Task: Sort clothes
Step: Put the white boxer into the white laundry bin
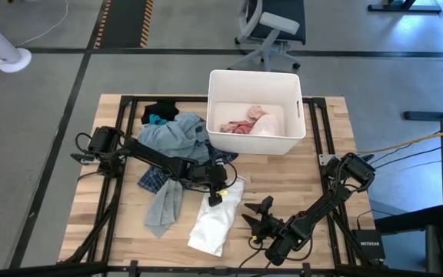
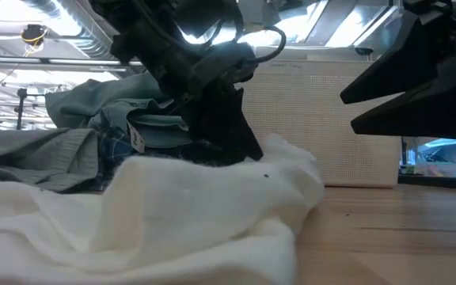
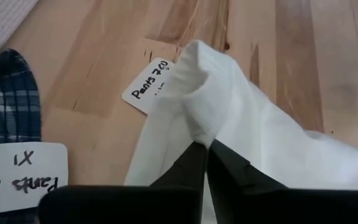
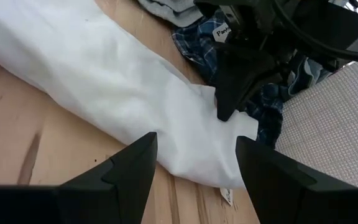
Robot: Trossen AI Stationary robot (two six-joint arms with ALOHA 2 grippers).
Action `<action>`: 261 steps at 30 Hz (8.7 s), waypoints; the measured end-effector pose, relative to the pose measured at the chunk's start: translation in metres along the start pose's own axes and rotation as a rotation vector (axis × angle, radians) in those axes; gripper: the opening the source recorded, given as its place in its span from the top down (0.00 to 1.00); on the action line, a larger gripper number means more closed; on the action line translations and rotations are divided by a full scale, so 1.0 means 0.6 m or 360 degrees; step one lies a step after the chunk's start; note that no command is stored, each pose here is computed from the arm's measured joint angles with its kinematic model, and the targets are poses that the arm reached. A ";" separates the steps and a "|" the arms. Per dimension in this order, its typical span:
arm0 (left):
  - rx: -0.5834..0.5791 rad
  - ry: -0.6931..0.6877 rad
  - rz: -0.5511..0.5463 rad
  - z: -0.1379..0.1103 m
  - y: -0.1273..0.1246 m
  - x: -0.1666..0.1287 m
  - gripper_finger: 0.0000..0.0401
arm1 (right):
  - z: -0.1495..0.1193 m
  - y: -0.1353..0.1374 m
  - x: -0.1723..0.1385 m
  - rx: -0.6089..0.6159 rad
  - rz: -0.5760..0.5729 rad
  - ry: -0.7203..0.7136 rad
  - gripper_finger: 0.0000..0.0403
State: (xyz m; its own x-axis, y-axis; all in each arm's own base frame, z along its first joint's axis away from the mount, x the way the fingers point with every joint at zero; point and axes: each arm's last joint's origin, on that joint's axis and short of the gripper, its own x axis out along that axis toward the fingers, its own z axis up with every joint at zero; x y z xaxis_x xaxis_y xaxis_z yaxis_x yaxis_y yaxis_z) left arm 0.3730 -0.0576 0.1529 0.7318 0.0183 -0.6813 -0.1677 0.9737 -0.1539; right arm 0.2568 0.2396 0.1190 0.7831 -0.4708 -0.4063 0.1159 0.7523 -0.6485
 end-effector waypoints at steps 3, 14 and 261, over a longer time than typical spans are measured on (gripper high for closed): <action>-0.0029 0.0004 -0.0007 0.000 -0.004 -0.005 0.99 | 0.000 0.000 0.000 0.0000 0.0000 0.0000 0.41; -0.0282 0.0098 0.0104 0.011 -0.009 -0.078 0.99 | 0.000 0.000 0.000 -0.0003 0.0000 0.0001 0.41; 0.0408 -0.0378 0.0208 -0.261 -0.133 -0.140 0.56 | 0.186 -0.160 0.168 -0.1064 0.0124 -0.0176 0.96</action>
State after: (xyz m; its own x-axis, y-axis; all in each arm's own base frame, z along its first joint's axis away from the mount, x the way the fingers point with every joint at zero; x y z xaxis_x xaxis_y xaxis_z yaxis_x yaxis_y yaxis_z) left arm 0.2215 -0.1725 0.1102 0.8533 0.1689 -0.4934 -0.1208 0.9844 0.1280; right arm 0.3930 0.1713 0.2122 0.8358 -0.3503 -0.4227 -0.3179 0.3189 -0.8929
